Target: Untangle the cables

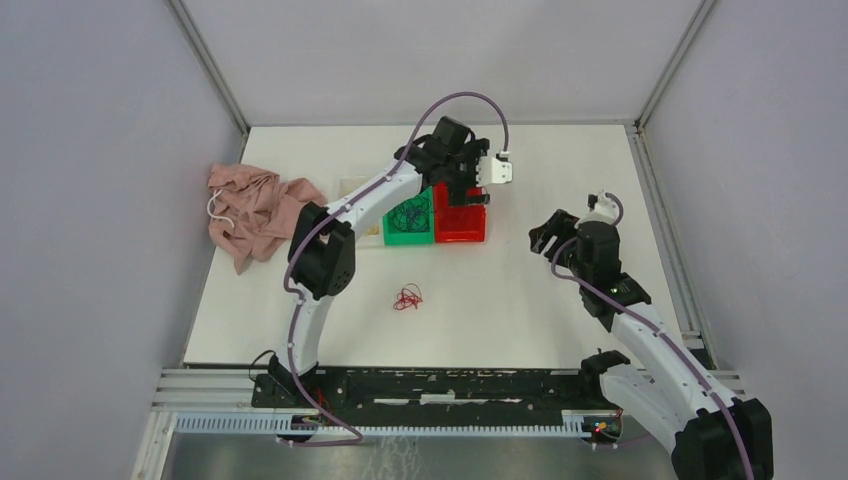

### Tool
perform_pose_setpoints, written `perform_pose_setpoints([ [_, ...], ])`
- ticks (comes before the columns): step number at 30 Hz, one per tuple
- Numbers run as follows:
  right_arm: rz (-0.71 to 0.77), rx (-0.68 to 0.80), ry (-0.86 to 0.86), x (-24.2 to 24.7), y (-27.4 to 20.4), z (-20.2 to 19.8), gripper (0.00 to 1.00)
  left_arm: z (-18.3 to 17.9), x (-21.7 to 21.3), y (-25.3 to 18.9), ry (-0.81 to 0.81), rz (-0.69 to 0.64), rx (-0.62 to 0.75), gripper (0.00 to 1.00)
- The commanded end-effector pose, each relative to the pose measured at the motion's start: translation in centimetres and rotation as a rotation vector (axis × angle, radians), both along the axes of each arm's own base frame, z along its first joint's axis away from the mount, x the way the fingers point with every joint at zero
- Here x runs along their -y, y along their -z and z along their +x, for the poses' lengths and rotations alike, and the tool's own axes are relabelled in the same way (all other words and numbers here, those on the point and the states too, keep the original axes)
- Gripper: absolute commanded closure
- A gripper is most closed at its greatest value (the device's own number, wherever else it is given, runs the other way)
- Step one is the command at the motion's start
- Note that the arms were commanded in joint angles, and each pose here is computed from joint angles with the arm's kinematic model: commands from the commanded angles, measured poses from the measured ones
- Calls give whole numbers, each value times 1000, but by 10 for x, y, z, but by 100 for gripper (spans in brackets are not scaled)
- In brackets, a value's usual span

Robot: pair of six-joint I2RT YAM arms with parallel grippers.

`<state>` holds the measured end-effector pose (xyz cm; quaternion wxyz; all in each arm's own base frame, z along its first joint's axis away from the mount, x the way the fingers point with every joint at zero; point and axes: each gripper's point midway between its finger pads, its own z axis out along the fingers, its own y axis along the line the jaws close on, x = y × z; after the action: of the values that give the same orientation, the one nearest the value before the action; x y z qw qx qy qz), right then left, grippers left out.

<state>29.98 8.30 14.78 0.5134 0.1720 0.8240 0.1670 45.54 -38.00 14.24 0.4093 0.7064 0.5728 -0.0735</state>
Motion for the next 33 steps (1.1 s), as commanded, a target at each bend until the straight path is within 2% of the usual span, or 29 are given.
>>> perform_pose_setpoints([
  [1,50,90,-121,-24,-37,9,26,-13,-9,-73,-4,-66,18,1],
  [4,82,94,-227,-49,-39,9,25,-12,-26,-115,-121,-144,-14,1],
  [6,47,70,-294,-71,-34,4,23,-12,-46,-142,-225,-201,-29,1],
  [12,-61,49,-619,-174,-19,-27,20,-29,-122,-205,-504,-373,-102,1],
  [15,-107,22,-782,-223,-4,-46,18,-42,-166,-225,-618,-479,-138,1],
  [21,-219,-89,-974,-285,43,-80,19,-68,-230,-213,-807,-491,-124,1],
  [25,-273,-152,-986,-297,74,-84,30,-88,-257,-198,-863,-486,-115,1],
  [29,-296,-180,-947,-297,93,-76,56,-104,-270,-192,-873,-459,-83,1],
  [31,-262,-172,-942,-299,86,-73,69,-110,-275,-188,-886,-438,-75,1],
  [33,-224,-151,-934,-299,68,-69,78,-113,-282,-180,-899,-404,-61,1],
])
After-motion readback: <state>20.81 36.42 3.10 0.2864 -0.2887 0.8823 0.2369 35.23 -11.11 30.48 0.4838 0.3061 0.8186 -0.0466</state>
